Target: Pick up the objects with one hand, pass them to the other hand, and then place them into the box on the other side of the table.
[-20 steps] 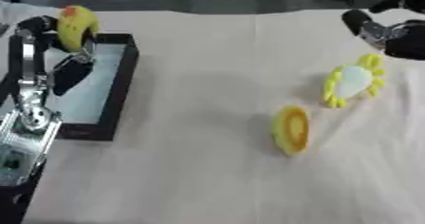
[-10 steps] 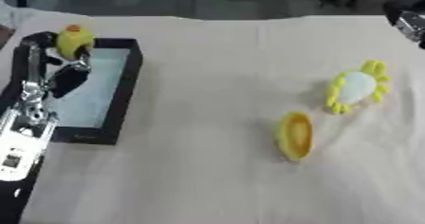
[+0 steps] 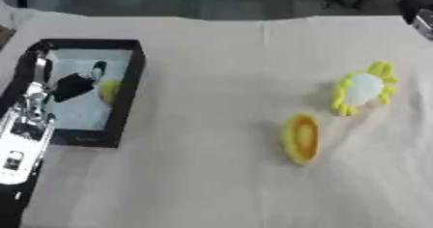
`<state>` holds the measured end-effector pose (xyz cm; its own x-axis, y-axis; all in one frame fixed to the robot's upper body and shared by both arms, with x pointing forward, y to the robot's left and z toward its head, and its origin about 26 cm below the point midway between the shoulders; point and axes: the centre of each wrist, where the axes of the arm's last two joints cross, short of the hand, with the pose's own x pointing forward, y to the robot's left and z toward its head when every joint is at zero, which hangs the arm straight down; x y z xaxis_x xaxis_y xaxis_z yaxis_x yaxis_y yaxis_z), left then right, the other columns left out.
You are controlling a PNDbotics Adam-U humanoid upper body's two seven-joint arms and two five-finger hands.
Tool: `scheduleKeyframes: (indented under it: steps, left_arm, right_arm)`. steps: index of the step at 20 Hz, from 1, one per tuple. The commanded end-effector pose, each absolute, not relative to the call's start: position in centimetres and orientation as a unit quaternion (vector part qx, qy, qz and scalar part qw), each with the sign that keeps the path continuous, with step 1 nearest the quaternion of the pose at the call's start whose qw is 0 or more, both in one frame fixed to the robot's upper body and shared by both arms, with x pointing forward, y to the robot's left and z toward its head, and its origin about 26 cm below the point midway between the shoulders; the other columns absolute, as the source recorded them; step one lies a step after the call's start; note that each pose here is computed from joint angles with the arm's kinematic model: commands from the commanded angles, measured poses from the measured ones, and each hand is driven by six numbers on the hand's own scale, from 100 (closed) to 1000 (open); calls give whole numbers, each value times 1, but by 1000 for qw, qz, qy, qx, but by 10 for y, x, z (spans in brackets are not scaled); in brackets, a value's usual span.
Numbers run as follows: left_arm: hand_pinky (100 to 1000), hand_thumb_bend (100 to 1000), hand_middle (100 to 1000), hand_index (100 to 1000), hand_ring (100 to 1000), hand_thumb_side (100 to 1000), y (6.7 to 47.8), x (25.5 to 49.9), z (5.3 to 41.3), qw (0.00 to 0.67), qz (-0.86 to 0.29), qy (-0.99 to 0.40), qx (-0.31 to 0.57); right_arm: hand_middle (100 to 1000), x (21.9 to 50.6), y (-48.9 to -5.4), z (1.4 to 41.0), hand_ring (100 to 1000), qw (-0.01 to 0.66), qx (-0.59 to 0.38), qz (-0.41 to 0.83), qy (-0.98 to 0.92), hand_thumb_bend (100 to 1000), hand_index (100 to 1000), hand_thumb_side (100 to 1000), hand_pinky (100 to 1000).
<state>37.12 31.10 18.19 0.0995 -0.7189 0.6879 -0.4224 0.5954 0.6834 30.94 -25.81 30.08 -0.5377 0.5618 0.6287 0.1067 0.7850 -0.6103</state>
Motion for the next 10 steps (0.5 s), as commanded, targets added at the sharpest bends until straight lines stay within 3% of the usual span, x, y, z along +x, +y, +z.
scheduleKeyframes:
  steps: [1,4,7,9,10]
  left_arm:
    - [841,561,829,861,1000,348,314,369,197,589,-120,-666,441]
    - [831,524,823,856,1000,341,314,368,199,586,-117,-667,445]
    - [712,247,758,780,1000,362,310,363,207,552,-86,-706,435]
    - [687,373,745,759,985,540,302,357,214,503,-46,-764,402]
    - [687,405,747,759,984,569,298,355,215,477,-28,-794,375]
  right_arm:
    - [657,303,-262,311,793,421,-215,260,-842,433,775,231,744]
    - [600,303,-263,311,793,423,-214,257,-842,433,775,230,743]
    - [591,303,-264,311,793,422,-215,253,-843,432,775,229,743]
    - [600,303,-266,310,799,424,-220,252,-842,443,780,231,747]
    - [606,303,-267,310,803,426,-223,256,-839,449,784,233,749]
